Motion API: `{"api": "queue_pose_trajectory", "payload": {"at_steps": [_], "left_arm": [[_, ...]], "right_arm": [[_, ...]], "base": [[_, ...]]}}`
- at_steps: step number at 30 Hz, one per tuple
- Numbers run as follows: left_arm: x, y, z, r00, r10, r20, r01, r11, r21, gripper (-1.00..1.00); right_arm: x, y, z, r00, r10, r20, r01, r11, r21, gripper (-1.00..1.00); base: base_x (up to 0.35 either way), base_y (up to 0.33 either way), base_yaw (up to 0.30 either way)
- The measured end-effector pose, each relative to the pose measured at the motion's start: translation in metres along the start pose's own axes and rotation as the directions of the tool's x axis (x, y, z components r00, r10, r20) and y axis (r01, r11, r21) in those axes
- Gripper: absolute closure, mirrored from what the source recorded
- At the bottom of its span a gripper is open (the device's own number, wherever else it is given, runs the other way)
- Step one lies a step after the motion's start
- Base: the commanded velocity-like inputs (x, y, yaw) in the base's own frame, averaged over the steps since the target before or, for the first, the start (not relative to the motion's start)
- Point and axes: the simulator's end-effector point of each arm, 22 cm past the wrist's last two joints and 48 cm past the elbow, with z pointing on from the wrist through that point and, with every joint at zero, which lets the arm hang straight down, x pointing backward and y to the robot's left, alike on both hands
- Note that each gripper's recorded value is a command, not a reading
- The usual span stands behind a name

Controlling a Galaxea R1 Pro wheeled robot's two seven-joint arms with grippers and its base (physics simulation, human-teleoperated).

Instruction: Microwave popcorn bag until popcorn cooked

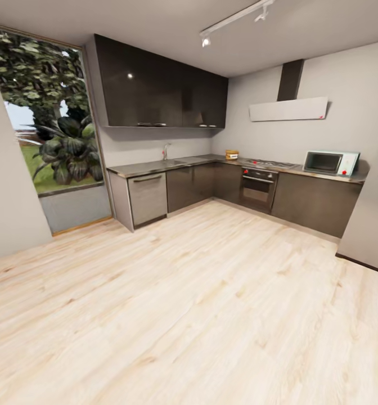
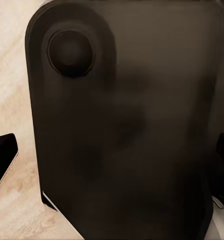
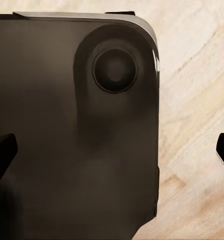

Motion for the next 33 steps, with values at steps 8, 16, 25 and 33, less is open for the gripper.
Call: {"api": "queue_pose_trajectory", "payload": {"at_steps": [8, 16, 25, 33], "left_arm": [[-0.0003, 0.0001, 0.0, 1.0, -0.002, 0.001, 0.002, 1.0, 0.0, -1.0], [0.0001, 0.0002, 0.0, 1.0, -0.002, 0.001, 0.002, 1.0, -0.001, -1.0], [-0.0002, 0.0001, 0.0, 1.0, -0.003, 0.001, 0.003, 1.0, -0.001, -1.0], [0.0001, 0.0001, 0.0, 1.0, -0.003, 0.0, 0.003, 1.0, -0.001, -1.0]], "right_arm": [[0.0, 0.0003, 0.0, 1.0, -0.002, 0.0, 0.002, 1.0, 0.0, -1.0], [-0.0001, 0.0, 0.0, 1.0, 0.001, 0.0, -0.001, 1.0, 0.0, -1.0], [0.0, -0.0001, 0.0, 1.0, 0.001, 0.0, -0.001, 1.0, 0.0, -1.0], [0.0, -0.0007, 0.0, 1.0, 0.001, 0.0, -0.001, 1.0, 0.001, -1.0]], "base": [[0.324, 0.0, 0.0], [0.324, 0.0, 0.0], [0.324, 0.0, 0.0], [0.324, 0.0, 0.0]]}}
